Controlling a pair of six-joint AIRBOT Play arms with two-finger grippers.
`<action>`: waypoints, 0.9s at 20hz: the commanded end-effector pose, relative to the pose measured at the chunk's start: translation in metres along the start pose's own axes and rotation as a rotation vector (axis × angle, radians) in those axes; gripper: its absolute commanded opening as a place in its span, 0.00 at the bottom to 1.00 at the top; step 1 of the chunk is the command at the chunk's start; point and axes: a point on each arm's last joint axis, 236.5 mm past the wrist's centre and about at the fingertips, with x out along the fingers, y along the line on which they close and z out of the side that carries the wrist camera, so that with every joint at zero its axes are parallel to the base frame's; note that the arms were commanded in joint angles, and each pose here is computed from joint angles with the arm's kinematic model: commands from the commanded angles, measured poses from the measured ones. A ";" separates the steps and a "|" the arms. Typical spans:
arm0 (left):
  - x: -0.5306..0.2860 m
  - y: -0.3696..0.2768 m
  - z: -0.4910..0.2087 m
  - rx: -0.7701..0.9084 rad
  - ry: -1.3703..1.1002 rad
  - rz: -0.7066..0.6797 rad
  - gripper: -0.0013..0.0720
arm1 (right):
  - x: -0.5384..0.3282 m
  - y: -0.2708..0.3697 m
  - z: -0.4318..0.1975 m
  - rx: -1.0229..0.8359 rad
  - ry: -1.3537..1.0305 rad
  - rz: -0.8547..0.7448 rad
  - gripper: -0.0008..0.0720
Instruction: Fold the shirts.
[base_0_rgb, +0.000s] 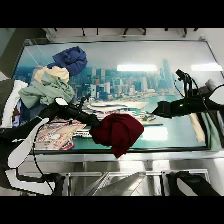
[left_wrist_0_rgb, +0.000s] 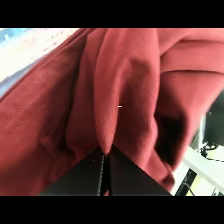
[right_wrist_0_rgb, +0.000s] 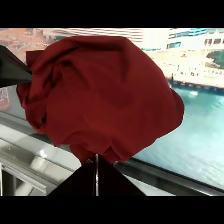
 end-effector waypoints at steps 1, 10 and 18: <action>-0.034 -0.021 0.009 0.023 -0.075 0.001 0.03 | 0.001 -0.023 -0.003 -0.029 0.012 -0.089 0.06; -0.107 -0.075 -0.043 0.104 -0.140 0.183 0.03 | 0.107 -0.053 -0.064 0.115 0.079 0.099 0.98; -0.115 -0.073 -0.037 0.145 -0.193 0.258 0.04 | 0.186 -0.049 -0.052 0.365 0.045 0.381 0.98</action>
